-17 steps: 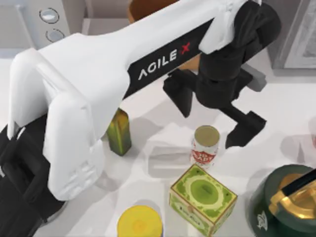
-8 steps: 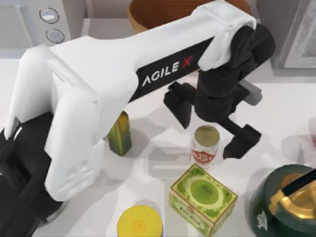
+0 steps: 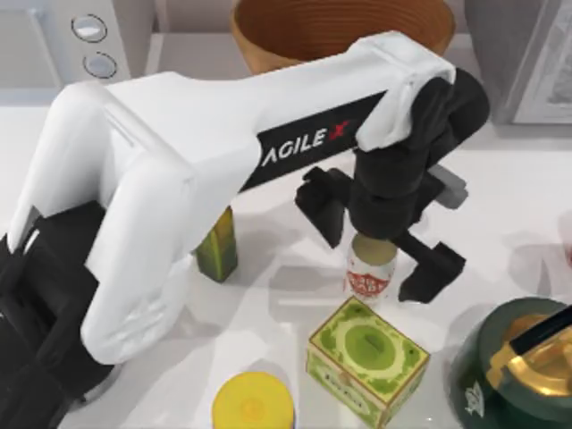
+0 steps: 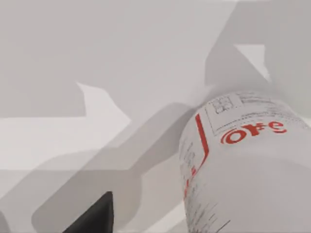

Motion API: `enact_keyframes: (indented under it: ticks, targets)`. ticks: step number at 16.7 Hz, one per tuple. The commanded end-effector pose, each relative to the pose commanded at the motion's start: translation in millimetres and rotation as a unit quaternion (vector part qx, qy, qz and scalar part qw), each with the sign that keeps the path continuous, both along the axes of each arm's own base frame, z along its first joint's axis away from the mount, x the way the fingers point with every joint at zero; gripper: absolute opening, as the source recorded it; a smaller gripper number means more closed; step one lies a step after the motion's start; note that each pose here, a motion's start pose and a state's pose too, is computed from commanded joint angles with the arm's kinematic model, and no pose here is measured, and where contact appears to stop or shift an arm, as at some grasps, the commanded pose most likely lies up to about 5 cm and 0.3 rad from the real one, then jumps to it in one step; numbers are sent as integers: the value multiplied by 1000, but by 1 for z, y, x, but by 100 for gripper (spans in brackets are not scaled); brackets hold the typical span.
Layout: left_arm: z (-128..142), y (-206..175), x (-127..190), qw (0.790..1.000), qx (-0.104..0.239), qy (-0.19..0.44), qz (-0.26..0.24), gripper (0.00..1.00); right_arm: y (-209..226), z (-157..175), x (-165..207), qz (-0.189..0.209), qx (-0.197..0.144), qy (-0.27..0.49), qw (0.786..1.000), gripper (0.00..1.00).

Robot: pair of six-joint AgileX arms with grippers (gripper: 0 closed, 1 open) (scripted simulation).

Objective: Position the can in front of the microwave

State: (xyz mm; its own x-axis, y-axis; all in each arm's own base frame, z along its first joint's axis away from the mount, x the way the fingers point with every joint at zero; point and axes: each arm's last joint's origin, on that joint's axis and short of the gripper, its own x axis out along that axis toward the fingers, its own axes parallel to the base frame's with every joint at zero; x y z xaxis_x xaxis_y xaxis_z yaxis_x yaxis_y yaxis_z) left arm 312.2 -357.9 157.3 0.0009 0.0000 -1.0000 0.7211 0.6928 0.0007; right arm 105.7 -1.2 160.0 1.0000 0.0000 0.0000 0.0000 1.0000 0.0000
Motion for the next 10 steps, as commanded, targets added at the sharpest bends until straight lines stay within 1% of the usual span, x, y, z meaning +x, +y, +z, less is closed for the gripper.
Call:
enact_keyframes:
  ticks: [10]
  targets:
    - [0, 0, 0, 1000, 0, 0, 0, 17, 0, 0, 0, 0, 0, 0, 1000, 100]
